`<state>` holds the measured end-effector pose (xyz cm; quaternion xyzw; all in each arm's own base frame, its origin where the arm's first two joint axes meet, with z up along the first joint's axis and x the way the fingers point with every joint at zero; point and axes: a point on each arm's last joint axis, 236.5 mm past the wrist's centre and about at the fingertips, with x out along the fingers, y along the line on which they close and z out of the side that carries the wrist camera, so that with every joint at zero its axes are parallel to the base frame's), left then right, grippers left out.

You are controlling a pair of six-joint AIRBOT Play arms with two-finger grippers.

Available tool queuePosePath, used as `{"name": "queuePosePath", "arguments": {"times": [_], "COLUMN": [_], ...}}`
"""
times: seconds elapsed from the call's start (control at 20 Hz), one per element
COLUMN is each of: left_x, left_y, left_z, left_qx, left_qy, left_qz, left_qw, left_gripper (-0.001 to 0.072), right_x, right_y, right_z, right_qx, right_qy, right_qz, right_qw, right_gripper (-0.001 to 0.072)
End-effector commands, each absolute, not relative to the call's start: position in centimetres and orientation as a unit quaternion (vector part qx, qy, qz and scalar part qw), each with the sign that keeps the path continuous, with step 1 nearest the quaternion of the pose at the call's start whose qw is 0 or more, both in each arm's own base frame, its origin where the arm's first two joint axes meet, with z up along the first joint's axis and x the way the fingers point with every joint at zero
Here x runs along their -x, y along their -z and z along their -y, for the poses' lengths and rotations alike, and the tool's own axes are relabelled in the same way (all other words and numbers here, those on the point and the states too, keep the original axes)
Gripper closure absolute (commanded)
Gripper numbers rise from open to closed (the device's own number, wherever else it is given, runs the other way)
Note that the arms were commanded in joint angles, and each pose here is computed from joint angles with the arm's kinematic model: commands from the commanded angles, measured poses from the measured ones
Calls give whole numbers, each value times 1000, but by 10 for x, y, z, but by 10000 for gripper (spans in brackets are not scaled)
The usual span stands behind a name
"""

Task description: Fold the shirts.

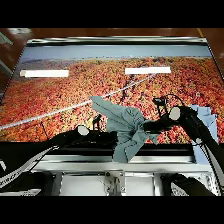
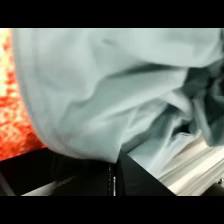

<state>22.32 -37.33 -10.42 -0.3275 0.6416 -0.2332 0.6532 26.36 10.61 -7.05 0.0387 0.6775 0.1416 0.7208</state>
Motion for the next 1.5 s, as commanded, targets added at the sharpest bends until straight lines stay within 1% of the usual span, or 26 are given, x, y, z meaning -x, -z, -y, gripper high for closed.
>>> {"name": "queuePosePath", "arguments": {"times": [0.0,0.1,0.2,0.25,0.35,0.45,0.6,0.7,0.75,0.9,1.0,1.1,1.25,1.4,1.45], "left_x": [-239,-267,-293,-303,-321,-320,-291,-272,-264,-243,-234,-232,-239,-250,-252], "left_y": [70,20,-59,-102,-202,-295,-398,-437,-451,-486,-498,-496,-466,-416,-396], "left_z": [372,357,335,318,274,226,172,153,150,148,148,149,154,148,144], "left_qx": [304,292,232,223,243,257,250,240,235,224,219,208,166,133,117], "left_qy": [294,326,392,402,397,378,353,341,341,352,357,357,348,311,298], "left_qz": [-599,-537,-426,-376,-262,-148,-16,38,55,93,106,104,51,-44,-83], "left_qw": [680,722,782,804,846,877,902,908,908,904,902,905,922,940,944], "left_gripper": [667,667,667,667,667,667,667,667,667,667,666,667,667,667,667], "right_x": [-264,-273,-292,-304,-324,-333,-335,-327,-322,-304,-294,-285,-260,-223,-212], "right_y": [68,53,17,-10,-76,-152,-265,-325,-347,-387,-394,-376,-319,-266,-254], "right_z": [-106,-106,-110,-111,-113,-115,-114,-117,-120,-132,-139,-143,-138,-124,-122], "right_qx": [-37,-33,-29,-23,1,34,32,14,4,-24,-33,-35,-14,-30,-38], "right_qy": [-143,-147,-157,-164,-185,-205,-204,-210,-217,-248,-266,-275,-274,-243,-237], "right_qz": [-675,-656,-610,-577,-495,-399,-244,-161,-134,-94,-96,-142,-271,-415,-449], "right_qw": [723,740,776,800,849,893,948,964,967,964,959,950,923,876,861], "right_gripper": [641,642,642,642,642,642,642,642,642,642,642,642,642,643,642]}}
